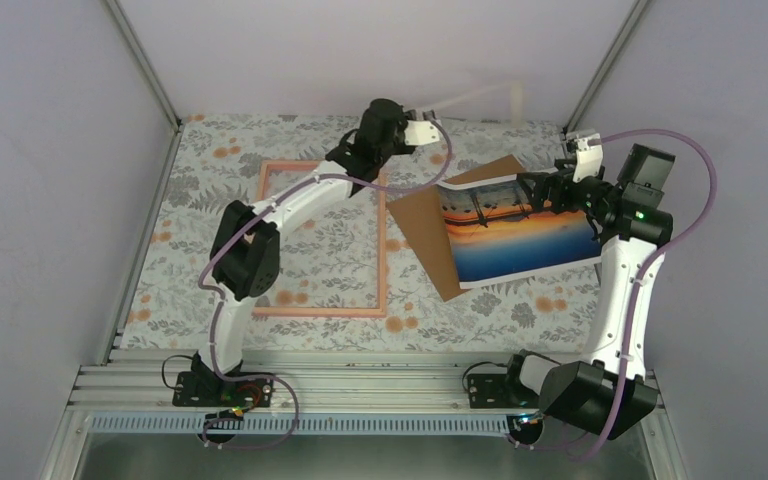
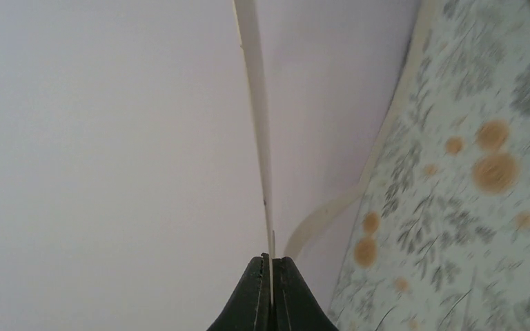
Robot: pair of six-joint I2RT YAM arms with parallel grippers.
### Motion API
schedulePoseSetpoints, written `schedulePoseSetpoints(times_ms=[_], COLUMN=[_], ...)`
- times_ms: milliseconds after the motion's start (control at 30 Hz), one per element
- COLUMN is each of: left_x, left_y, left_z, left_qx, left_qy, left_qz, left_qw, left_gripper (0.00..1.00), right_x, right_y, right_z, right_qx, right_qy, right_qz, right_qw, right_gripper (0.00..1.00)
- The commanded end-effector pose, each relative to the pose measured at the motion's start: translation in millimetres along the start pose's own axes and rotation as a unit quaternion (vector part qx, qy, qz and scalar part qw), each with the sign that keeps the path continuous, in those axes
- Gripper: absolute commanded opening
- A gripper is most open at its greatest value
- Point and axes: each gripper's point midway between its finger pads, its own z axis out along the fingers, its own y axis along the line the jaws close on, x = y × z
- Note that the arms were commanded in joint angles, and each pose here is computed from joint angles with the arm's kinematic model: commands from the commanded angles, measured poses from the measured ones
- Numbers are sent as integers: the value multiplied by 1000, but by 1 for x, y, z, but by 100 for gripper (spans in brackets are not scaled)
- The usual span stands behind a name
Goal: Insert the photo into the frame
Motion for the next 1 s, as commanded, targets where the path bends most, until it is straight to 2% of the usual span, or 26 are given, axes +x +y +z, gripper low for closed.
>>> schedulePoseSetpoints(times_ms=[0, 167, 267, 400, 600, 667, 833, 967], left_x=[44, 96, 133, 166, 204, 217, 250, 265], left_y=[29, 69, 76, 94, 108, 99, 36, 1], left_z=[-7, -43, -71, -112, -150, -165, -205, -233], left_qx=[-12, -33, -26, -31, -33, -27, 25, 66], left_qy=[42, 74, 99, 123, 165, 178, 220, 247], left_qz=[39, 73, 93, 97, 85, 98, 152, 134], left_qw=[998, 994, 990, 987, 982, 979, 963, 957], left_gripper=[2, 2, 2, 2, 2, 2, 2, 2], right_x=[-9, -4, -2, 2, 0, -1, 1, 4], right_y=[5, 7, 7, 8, 10, 10, 12, 13], right_z=[-6, -2, 0, 5, 6, 5, 4, 4], right_qx=[-9, -21, -26, -39, -52, -50, -50, -52], right_qy=[-18, -17, -17, -18, -24, -25, -23, -23], right_qz=[-4, 0, 2, 14, 20, 18, 17, 16], right_qw=[1000, 1000, 1000, 999, 998, 998, 998, 998], right_gripper=[98, 99, 99, 99, 98, 98, 98, 98])
